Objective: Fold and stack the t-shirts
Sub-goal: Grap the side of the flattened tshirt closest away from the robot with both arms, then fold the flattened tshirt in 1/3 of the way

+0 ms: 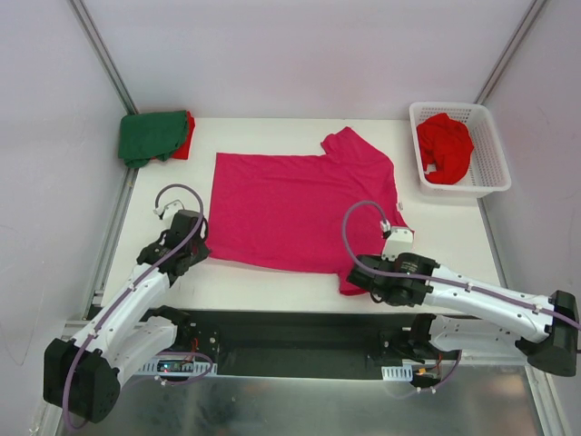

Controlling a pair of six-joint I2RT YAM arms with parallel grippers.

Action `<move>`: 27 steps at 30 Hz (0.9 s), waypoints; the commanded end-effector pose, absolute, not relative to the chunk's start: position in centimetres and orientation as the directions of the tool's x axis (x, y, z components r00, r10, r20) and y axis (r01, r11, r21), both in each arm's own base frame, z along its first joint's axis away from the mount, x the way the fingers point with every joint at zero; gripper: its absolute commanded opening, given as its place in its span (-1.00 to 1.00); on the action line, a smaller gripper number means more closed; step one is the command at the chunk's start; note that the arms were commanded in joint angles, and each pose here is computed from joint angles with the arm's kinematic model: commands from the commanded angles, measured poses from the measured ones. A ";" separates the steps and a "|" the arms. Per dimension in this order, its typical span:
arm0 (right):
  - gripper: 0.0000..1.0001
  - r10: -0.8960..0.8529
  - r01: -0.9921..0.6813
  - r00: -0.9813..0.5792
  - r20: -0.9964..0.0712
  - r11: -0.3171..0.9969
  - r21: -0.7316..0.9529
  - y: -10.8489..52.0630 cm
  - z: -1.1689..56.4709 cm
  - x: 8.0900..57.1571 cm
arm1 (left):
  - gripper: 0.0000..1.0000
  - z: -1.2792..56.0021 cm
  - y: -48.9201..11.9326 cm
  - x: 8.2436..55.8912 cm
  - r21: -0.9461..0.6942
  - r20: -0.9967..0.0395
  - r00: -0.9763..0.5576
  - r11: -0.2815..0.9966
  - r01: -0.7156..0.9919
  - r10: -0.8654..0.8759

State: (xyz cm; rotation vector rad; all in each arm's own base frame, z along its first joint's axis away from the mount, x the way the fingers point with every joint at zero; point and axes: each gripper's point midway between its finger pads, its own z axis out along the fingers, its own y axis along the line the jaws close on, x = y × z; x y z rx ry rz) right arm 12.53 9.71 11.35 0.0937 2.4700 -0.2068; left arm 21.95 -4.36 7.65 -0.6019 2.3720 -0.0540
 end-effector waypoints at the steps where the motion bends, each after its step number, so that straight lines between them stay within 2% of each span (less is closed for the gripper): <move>1: -0.98 -0.011 0.121 -0.760 -0.650 0.980 -0.158 8.1 13.1 13.4 | -1.00 9.1 -3.0 22.4 -0.168 -0.647 -0.636 0.892 -0.420 -0.421; 27: -0.97 0.008 0.175 -0.698 -0.716 0.972 -0.160 7.2 18.0 19.9 | -1.00 9.9 -2.2 23.6 -0.131 -0.664 -0.630 0.892 -0.432 -0.403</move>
